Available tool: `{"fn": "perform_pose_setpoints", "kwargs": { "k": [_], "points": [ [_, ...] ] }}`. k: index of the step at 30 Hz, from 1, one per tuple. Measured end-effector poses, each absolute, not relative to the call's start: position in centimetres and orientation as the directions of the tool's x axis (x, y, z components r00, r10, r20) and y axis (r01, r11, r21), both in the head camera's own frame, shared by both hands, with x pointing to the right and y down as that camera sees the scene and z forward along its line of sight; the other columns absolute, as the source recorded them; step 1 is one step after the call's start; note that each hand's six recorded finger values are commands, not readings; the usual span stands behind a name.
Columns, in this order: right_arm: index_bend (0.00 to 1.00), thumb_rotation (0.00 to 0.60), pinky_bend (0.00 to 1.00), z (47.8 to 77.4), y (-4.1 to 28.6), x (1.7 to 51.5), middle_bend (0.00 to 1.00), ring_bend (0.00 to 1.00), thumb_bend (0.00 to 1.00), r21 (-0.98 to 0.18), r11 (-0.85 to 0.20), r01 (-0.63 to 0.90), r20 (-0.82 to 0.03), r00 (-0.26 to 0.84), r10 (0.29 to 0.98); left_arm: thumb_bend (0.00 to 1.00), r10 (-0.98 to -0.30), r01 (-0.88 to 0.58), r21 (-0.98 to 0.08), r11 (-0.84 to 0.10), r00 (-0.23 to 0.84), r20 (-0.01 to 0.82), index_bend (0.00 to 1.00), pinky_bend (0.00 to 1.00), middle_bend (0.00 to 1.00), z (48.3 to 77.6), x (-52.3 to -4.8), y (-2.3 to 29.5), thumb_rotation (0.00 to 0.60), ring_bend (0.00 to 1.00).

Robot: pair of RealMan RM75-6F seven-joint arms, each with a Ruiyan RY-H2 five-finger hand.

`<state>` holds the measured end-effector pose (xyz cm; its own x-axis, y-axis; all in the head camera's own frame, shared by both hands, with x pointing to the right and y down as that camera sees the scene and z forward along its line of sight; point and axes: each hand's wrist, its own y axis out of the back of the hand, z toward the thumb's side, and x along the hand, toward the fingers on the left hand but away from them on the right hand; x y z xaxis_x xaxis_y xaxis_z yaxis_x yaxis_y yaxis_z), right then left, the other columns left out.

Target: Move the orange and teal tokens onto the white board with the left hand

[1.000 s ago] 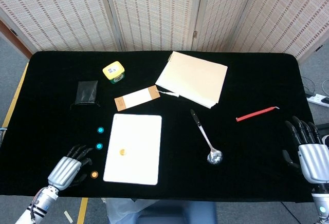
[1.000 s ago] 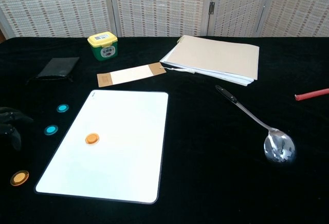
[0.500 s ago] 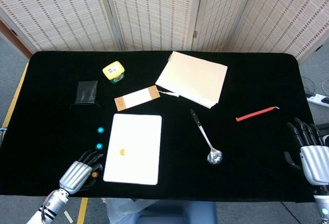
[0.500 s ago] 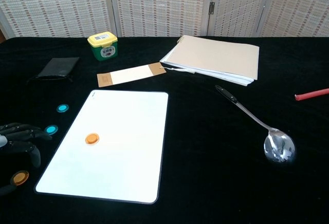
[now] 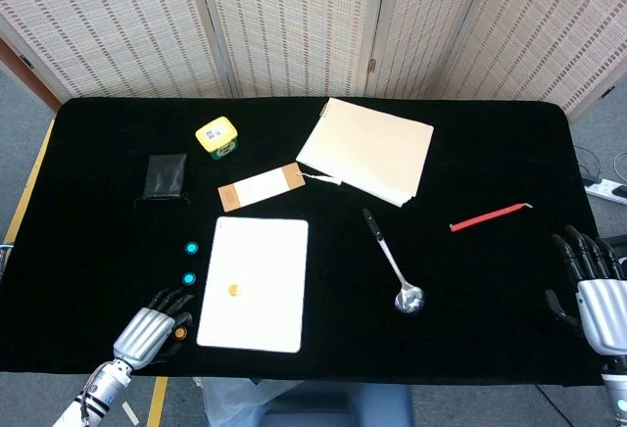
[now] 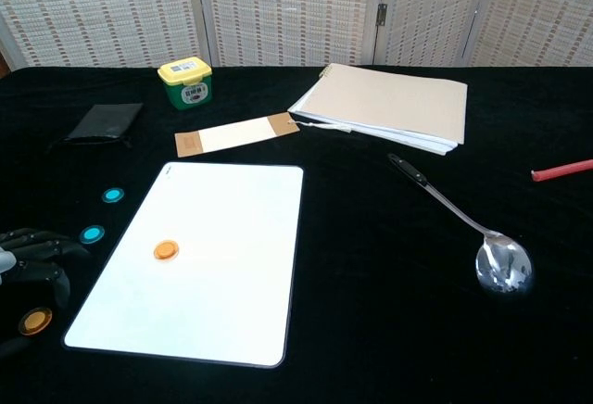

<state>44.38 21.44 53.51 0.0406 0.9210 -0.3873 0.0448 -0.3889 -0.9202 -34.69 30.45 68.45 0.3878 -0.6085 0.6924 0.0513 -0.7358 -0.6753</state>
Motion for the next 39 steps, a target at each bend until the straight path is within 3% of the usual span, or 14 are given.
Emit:
{"fn": "perform_pose_setpoints", "kwargs": {
  "k": [12, 23, 29, 39],
  "points": [
    [0.00, 0.600, 0.00, 53.6, 21.5, 44.6, 0.00, 0.00, 0.43, -0.920, -0.389, 0.044, -0.388, 0.032, 0.921, 0.40, -0.619, 0.042, -0.679, -0.733, 0.373, 0.691, 0.52, 0.00, 0.15, 69.0, -35.1, 30.3, 0.600, 0.03],
    [0.00, 0.600, 0.00, 53.5, 21.3, 44.9, 0.00, 0.00, 0.43, -0.923, -0.382, 0.048, -0.381, 0.028, 0.924, 0.41, -0.651, -0.022, -0.698, -0.716, 0.383, 0.655, 0.51, 0.00, 0.15, 67.9, -34.6, 27.8, 0.600, 0.03],
    [0.00, 0.600, 0.00, 53.7, 21.2, 45.2, 0.00, 0.00, 0.43, -0.920, -0.389, 0.049, -0.388, 0.029, 0.921, 0.41, -0.652, -0.040, -0.709, -0.704, 0.432, 0.623, 0.51, 0.00, 0.15, 67.5, -32.3, 25.2, 0.600, 0.03],
    [0.00, 0.600, 0.00, 53.5, 21.3, 45.5, 0.00, 0.00, 0.43, -0.923, -0.383, 0.049, -0.382, 0.020, 0.924, 0.41, -0.585, -0.003, -0.688, -0.726, 0.530, 0.615, 0.50, 0.00, 0.15, 68.8, -26.2, 22.3, 0.600, 0.00]
  ]
}}
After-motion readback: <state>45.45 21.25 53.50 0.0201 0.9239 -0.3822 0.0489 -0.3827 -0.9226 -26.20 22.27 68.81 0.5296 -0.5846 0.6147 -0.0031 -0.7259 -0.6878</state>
